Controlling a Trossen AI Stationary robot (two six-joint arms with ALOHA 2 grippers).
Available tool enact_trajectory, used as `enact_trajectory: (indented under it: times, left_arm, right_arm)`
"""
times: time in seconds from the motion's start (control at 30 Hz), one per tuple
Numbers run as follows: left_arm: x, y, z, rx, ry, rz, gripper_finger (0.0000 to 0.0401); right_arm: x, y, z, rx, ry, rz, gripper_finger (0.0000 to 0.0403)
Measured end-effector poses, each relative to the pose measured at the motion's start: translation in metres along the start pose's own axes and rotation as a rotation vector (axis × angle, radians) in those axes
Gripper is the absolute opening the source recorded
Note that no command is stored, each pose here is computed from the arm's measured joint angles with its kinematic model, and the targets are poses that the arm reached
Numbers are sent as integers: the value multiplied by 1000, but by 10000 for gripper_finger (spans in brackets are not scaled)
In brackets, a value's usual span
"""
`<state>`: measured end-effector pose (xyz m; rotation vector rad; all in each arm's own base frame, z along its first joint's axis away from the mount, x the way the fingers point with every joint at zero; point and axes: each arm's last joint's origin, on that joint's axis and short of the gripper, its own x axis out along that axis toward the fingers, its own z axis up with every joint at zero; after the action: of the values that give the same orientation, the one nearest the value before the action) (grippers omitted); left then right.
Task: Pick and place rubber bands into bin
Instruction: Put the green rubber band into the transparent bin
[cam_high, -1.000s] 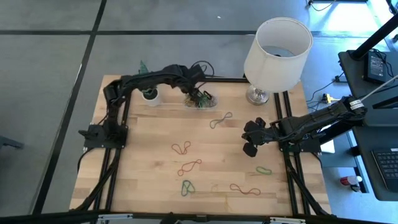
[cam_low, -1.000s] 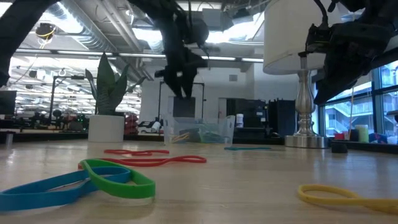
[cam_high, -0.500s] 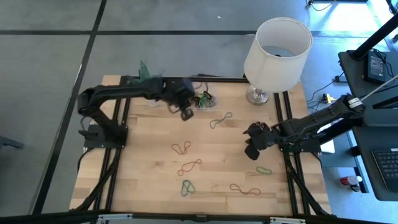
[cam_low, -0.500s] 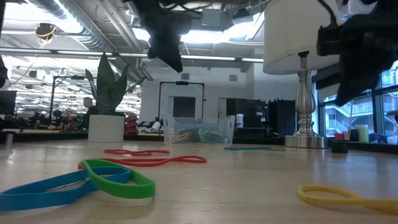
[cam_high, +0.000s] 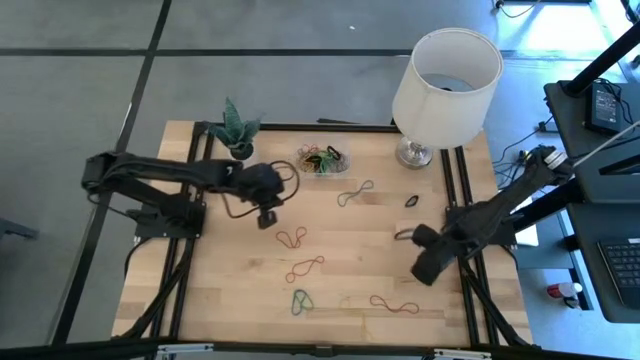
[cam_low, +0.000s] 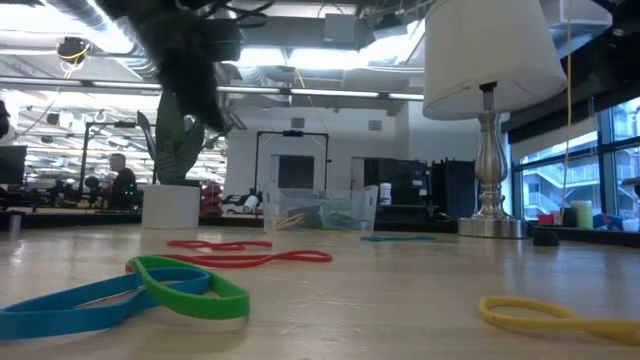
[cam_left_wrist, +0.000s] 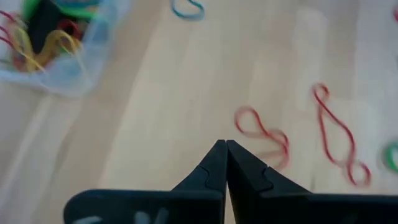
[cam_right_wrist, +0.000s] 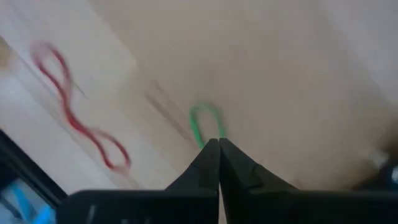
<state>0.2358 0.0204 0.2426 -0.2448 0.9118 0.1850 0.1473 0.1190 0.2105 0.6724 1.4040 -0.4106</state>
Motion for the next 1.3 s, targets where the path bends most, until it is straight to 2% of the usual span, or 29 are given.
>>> enact_trajectory:
  times: [0.13,0.3,0.5,0.7,0.83,0.97,1.07,1.17,1.3]
  left_arm:
    - [-3,-1,-22,-5,-20,-25,1]
    - [-3,0,-40,-21,-47,-41,2]
    - [-5,2,-46,-21,-52,-55,2]
    - [-6,1,-46,-5,-55,-70,1]
    - [-6,1,-46,13,-58,-71,3]
    - [-6,1,-47,14,-44,-88,1]
    - [-9,0,-47,20,-39,-130,2]
    - [-14,1,-50,53,-43,-129,1]
    - [-22,2,-52,102,-57,-128,2]
  right_arm:
    - [18,10,-9,-43,68,-60,20]
    - [37,16,-12,-92,77,-140,54]
    - [57,22,-10,-161,49,-199,92]
    - [76,29,-9,-170,53,-212,98]
    - [88,31,-10,-166,70,-259,79]
    - [90,33,-7,-79,77,-247,14]
    - [81,40,-2,-2,42,-225,8]
    - [56,58,7,47,-69,-150,3]
    - [30,77,22,71,-215,-131,2]
